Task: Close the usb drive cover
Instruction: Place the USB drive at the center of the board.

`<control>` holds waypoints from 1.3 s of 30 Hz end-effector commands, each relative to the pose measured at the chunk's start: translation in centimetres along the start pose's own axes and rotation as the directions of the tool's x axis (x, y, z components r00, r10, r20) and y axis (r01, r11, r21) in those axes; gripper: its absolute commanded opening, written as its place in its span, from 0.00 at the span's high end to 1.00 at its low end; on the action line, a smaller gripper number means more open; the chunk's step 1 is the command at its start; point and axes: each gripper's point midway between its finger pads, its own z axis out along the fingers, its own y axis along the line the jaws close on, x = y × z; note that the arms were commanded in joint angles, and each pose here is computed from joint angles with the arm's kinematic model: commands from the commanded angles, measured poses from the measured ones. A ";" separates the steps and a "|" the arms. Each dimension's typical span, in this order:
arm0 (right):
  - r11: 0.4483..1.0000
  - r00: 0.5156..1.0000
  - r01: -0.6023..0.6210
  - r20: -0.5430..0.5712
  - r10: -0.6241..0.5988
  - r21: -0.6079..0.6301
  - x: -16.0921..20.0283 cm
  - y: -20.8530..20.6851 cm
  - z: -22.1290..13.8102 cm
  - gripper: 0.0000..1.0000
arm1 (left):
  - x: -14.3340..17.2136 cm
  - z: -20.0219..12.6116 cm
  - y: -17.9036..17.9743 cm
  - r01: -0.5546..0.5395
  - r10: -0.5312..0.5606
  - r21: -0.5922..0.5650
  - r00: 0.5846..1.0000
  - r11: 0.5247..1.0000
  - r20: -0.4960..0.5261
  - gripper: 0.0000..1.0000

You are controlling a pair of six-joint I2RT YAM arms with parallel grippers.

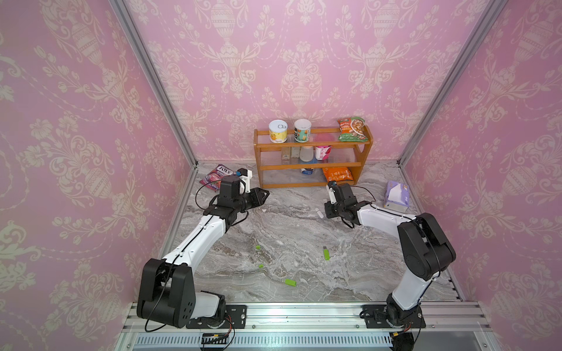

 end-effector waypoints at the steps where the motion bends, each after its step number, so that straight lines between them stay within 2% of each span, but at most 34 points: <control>1: 0.999 0.999 -0.045 -0.010 0.045 0.028 0.4 -0.3 0.9 1.00 | -0.5 -0.3 -0.8 -0.007 0.007 0.033 1.000 0.999 0.011 0.70; 7: 0.993 0.996 -0.083 -0.030 0.086 0.087 1.9 -1.4 2.0 1.00 | -0.2 -0.2 -0.5 -0.009 0.009 0.023 1.000 1.000 -0.002 0.70; 15: 0.991 0.993 -0.100 -0.059 0.106 0.094 3.0 -1.6 2.5 0.99 | 0.0 -0.2 -0.3 -0.010 0.010 0.012 1.000 1.000 -0.011 0.70; 18: 0.990 0.992 -0.102 -0.064 0.108 0.099 3.4 -1.8 2.5 0.87 | 0.1 -0.3 -0.2 -0.013 0.013 0.005 1.000 1.000 -0.010 0.71; 23: 0.989 0.992 -0.104 -0.062 0.111 0.106 3.7 -2.0 2.1 0.74 | 0.3 -0.3 -0.1 -0.017 0.017 0.000 1.000 1.000 -0.019 0.71; 26: 0.989 0.992 -0.110 -0.050 0.115 0.100 3.6 -2.0 1.7 0.60 | 0.3 -0.2 0.0 -0.017 0.017 0.000 1.000 1.000 -0.025 0.71; 28: 0.989 0.993 -0.108 -0.041 0.113 0.099 3.3 -2.0 1.2 0.52 | 0.4 -0.1 -0.1 -0.020 0.020 0.006 0.999 1.000 -0.031 0.71; 32: 0.991 0.994 -0.112 0.010 0.111 0.076 2.1 -1.7 -0.7 0.40 | 0.4 0.0 0.1 -0.020 0.020 0.000 0.999 1.000 -0.029 0.71; 37: 0.994 0.994 -0.086 0.066 0.082 0.071 0.7 -1.8 -4.4 0.34 | 0.2 0.6 0.4 -0.004 0.003 -0.017 0.999 1.000 -0.050 0.71; 39: 0.997 0.995 -0.067 0.081 0.064 0.039 0.4 -1.2 -5.5 0.32 | 0.4 0.9 1.3 0.019 -0.023 -0.057 0.997 0.998 -0.068 0.71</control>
